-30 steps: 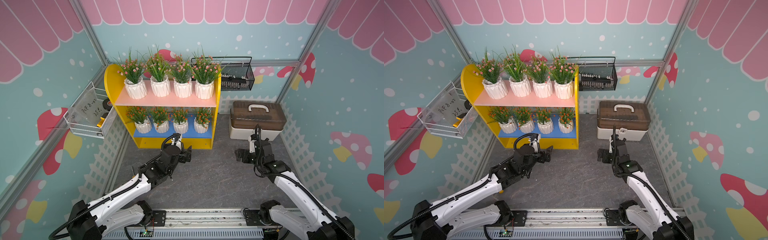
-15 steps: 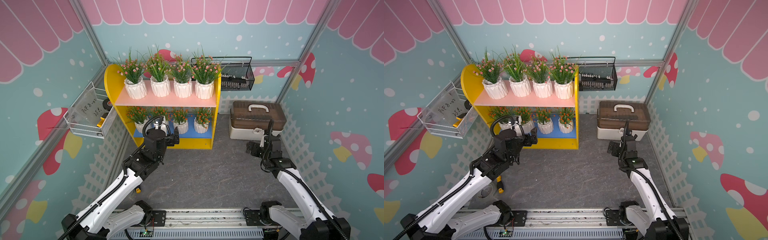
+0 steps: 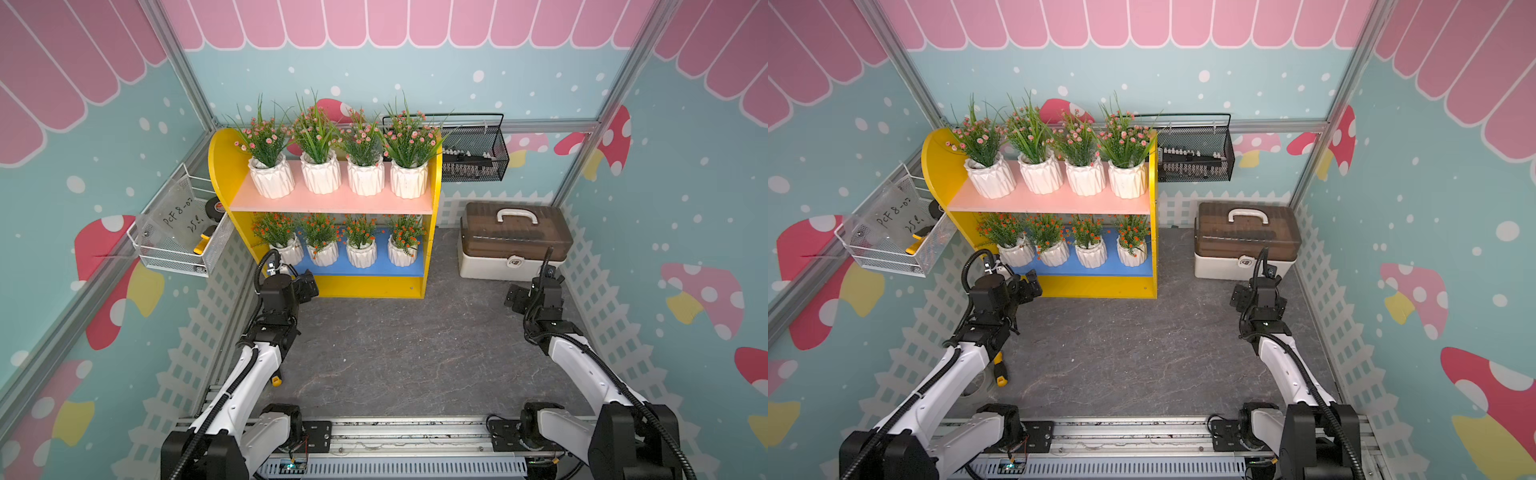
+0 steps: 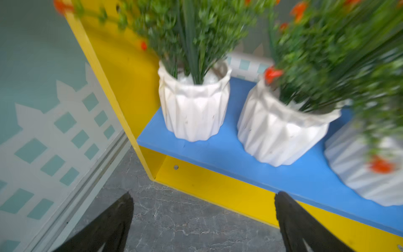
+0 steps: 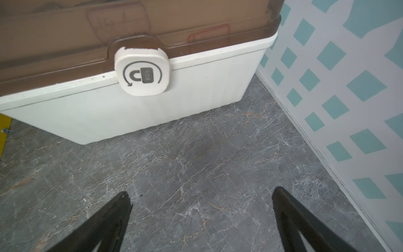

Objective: Place the baby's breath potted plants on the rack by color
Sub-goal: Reset both arms

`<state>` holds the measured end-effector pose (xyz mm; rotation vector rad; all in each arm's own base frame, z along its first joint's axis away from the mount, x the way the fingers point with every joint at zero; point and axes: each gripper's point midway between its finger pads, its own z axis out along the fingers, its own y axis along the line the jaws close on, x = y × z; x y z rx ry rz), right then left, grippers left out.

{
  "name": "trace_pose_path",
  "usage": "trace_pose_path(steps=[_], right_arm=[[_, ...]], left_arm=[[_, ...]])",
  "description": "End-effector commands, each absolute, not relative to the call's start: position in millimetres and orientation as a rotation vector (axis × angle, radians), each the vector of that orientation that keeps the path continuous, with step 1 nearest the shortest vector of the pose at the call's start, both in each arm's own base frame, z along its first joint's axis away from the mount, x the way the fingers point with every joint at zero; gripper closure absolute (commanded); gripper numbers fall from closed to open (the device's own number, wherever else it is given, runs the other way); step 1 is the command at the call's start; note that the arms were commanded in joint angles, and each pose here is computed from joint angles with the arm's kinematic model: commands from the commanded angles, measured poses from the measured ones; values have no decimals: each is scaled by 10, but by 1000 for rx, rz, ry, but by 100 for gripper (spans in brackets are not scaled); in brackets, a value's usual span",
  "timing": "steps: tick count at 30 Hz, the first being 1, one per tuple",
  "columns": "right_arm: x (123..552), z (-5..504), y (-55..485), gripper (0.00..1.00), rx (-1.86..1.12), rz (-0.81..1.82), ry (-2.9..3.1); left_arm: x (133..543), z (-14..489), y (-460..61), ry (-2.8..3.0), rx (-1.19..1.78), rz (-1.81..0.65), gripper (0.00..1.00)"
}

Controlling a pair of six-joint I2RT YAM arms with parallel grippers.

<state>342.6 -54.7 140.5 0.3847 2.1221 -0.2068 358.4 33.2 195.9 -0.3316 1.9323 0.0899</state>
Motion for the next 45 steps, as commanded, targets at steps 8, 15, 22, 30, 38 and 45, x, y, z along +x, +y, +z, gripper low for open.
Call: trace_pose_path(steps=[8,15,22,30,38,45], right_arm=[[3515,1338,-577,0,215,-262,1945],[3638,1220,-517,0,175,-229,1903],[3719,1241,-419,0,96,-199,1818],[3702,1014,-204,0,-32,-121,1795],[3873,1019,-261,0,-7,-143,1859],[3898,1001,-238,0,-26,-137,1878]], left_arm=[[3722,1640,311,1777,-245,52,1],[3732,1535,247,1728,-194,26,1],[3835,1297,127,1738,-126,-17,1],[4026,1149,-5,1843,-56,7,1],[4048,1147,111,1843,-127,50,1],[4040,1146,98,1846,-124,59,1]])
